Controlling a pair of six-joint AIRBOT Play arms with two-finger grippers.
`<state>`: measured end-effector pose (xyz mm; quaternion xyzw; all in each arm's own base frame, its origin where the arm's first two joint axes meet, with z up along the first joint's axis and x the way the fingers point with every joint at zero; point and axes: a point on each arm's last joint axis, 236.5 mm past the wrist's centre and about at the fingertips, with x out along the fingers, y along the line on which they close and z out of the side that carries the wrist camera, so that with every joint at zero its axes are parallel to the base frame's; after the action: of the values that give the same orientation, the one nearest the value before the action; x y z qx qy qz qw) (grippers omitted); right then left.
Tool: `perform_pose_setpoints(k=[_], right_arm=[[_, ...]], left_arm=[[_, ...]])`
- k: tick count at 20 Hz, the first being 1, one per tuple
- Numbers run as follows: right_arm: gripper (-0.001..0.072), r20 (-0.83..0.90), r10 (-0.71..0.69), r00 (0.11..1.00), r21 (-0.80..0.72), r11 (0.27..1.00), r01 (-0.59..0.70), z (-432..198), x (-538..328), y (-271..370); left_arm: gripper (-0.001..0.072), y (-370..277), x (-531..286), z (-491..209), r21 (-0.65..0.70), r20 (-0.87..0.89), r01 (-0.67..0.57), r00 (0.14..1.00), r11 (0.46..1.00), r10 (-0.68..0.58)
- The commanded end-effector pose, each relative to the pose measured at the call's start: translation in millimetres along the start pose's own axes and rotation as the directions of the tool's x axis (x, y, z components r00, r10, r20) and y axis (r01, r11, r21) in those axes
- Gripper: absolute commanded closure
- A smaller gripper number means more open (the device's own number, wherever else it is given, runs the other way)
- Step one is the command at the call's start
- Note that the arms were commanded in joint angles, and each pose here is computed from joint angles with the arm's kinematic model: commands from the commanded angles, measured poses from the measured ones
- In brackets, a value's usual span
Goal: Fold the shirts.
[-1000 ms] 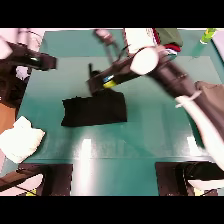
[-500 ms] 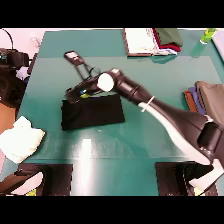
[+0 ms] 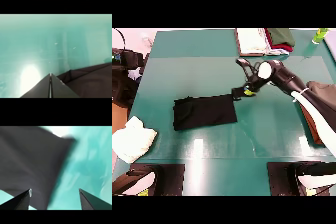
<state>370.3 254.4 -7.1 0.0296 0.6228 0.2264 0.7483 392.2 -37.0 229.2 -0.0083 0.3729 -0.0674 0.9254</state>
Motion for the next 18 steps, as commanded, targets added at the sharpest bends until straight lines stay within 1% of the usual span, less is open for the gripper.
perform_pose_setpoints(k=[1, 4, 8, 10, 11, 12, 13, 14, 15, 18], right_arm=[[0.0036, -0.090, 0.090, 0.992, 0.154, 0.985, -0.075, -30, 30, -6], [0.0036, -0.099, 0.139, 0.985, 0.174, 0.977, -0.120, -29, 61, 17], [0.0037, -0.139, 0.142, 0.980, 0.160, 0.980, -0.120, -26, 94, 41], [0.0042, -0.132, 0.146, 0.980, 0.158, 0.979, -0.125, -19, 103, 51], [0.0107, -0.122, 0.147, 0.982, 0.146, 0.981, -0.129, -14, 105, 55], [0.0241, -0.114, 0.140, 0.984, 0.127, 0.984, -0.125, -9, 105, 58], [0.0393, -0.093, 0.134, 0.987, 0.107, 0.987, -0.124, -2, 104, 61], [0.0589, -0.064, 0.120, 0.991, 0.085, 0.990, -0.115, 7, 101, 61], [0.0691, -0.043, 0.107, 0.993, 0.063, 0.993, -0.104, 15, 97, 60], [0.0692, -0.004, 0.042, 0.999, 0.010, 0.999, -0.042, 44, 64, 42]], left_arm=[[0.0685, -10, 0, 4, -0.009, 0.018, 0.041, 0.999, 0.999, -0.041], [0.0685, -11, 0, 4, -0.011, 0.017, 0.045, 0.999, 0.999, -0.045], [0.0685, -12, 0, -4, -0.010, -0.016, 0.046, 0.999, 0.999, -0.046], [0.0685, -12, 0, -8, -0.006, -0.035, 0.048, 0.998, 0.999, -0.048], [0.0685, -12, 0, -10, 0.002, -0.042, 0.049, 0.998, 0.999, -0.049], [0.0685, -12, -1, -11, 0.008, -0.048, 0.050, 0.998, 0.999, -0.050], [0.0685, -13, -1, -12, 0.007, -0.052, 0.052, 0.997, 0.999, -0.051], [0.0685, -15, -1, -12, 0.005, -0.052, 0.059, 0.997, 0.998, -0.058], [0.0686, -18, -1, -12, -0.001, -0.050, 0.075, 0.996, 0.997, -0.075], [0.0686, -28, -2, -11, -0.009, -0.047, 0.116, 0.992, 0.993, -0.116]])
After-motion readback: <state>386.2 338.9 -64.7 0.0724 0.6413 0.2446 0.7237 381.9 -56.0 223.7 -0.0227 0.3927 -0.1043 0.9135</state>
